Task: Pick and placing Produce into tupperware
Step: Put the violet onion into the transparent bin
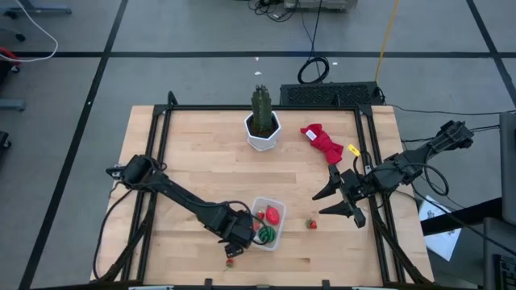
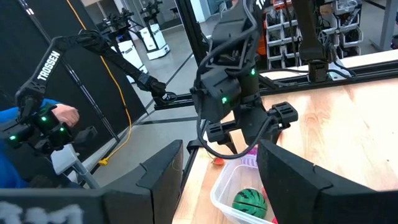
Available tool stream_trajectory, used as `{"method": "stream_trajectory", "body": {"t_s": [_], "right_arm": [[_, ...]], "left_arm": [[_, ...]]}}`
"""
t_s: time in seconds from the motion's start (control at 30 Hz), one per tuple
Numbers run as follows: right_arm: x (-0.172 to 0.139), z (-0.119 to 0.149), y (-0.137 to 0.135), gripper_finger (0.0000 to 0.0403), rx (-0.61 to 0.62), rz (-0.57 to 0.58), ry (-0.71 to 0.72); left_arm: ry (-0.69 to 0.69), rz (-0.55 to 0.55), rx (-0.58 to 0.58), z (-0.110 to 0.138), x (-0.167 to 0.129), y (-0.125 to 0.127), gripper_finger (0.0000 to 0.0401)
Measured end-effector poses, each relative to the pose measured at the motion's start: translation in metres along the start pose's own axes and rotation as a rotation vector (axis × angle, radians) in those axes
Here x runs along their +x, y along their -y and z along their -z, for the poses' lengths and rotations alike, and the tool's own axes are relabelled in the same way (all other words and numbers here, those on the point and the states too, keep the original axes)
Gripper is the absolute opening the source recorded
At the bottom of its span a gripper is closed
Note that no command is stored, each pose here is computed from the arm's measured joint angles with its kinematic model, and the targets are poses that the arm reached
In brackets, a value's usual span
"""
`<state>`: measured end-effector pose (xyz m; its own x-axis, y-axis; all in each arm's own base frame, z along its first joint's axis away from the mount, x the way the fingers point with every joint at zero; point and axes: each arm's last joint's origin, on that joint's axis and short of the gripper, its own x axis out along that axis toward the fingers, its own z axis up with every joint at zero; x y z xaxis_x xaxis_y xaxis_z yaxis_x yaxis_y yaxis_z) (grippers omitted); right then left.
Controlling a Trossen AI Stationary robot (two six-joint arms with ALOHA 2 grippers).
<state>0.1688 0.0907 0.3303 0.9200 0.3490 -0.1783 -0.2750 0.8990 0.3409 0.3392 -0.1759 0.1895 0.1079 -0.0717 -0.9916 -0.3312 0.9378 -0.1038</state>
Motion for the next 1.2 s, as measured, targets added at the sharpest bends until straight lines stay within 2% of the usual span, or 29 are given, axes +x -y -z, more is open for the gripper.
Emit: {"method": "stream_trajectory", "body": {"t_s": [0.33, 0.5, 0.6, 1.2], "right_arm": [[0.000, 0.000, -0.001, 0.0196, -0.001, -0.004, -0.001], [0.000, 0.001, -0.001, 0.0196, -0.001, -0.003, -0.003], [0.000, 0.000, -0.001, 0.0196, -0.001, -0.003, -0.003], [0.000, 0.001, -0.001, 0.0196, -0.001, -0.003, -0.003]], "left_arm": [[-0.034, -0.002, -0.010, 0.007, 0.017, -0.007, 0.0397], [-0.012, 0.057, 0.003, 0.006, 0.029, -0.008, 0.0397], [-0.024, 0.054, -0.009, 0.007, 0.034, -0.012, 0.0397], [-0.061, 0.077, -0.034, 0.009, 0.037, -0.014, 0.0397]]}}
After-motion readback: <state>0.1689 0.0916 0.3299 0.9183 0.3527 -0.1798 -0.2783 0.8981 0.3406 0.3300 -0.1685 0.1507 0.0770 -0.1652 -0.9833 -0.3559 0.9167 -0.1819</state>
